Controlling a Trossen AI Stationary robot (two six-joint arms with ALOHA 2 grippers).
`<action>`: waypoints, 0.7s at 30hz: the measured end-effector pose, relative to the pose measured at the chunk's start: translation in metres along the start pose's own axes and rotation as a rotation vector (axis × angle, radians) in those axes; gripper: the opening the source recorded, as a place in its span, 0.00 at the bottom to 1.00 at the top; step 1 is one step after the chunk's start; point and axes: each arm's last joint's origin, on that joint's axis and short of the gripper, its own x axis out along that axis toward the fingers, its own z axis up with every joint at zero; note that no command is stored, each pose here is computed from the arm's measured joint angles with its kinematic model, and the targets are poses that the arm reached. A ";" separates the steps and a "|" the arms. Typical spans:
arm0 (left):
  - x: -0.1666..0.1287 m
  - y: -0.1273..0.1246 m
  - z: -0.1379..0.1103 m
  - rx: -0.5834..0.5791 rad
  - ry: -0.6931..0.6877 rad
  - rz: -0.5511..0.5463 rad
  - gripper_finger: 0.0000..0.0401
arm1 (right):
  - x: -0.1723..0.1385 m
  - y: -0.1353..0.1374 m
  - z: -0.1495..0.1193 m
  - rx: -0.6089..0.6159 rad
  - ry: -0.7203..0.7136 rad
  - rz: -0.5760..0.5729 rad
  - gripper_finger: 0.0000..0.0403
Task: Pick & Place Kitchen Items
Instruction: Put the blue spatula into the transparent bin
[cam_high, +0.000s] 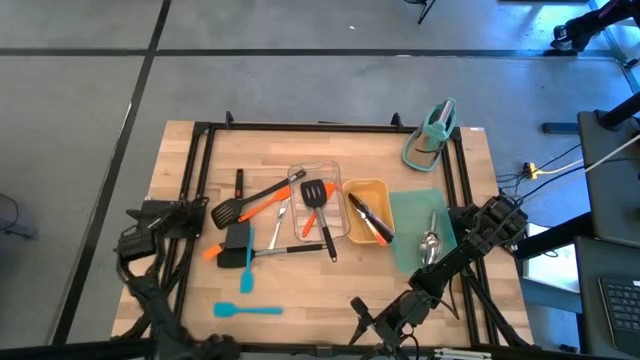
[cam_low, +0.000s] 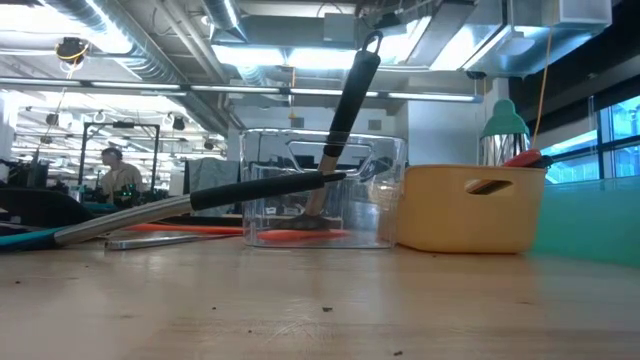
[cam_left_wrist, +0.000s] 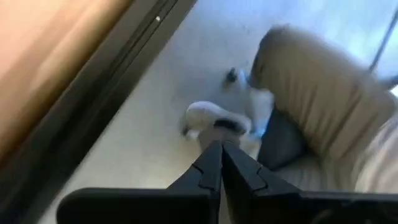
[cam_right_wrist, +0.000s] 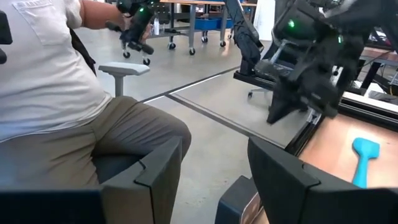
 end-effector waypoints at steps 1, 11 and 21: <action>-0.007 0.001 -0.007 0.004 -0.058 -0.009 0.01 | 0.000 0.000 0.000 0.001 0.000 0.000 0.47; -0.037 0.027 -0.002 0.145 -0.477 0.201 0.01 | 0.000 -0.002 0.000 0.007 0.001 -0.031 0.47; -0.018 0.022 0.042 0.249 -0.263 0.456 0.01 | 0.000 -0.002 -0.001 0.022 0.011 -0.045 0.47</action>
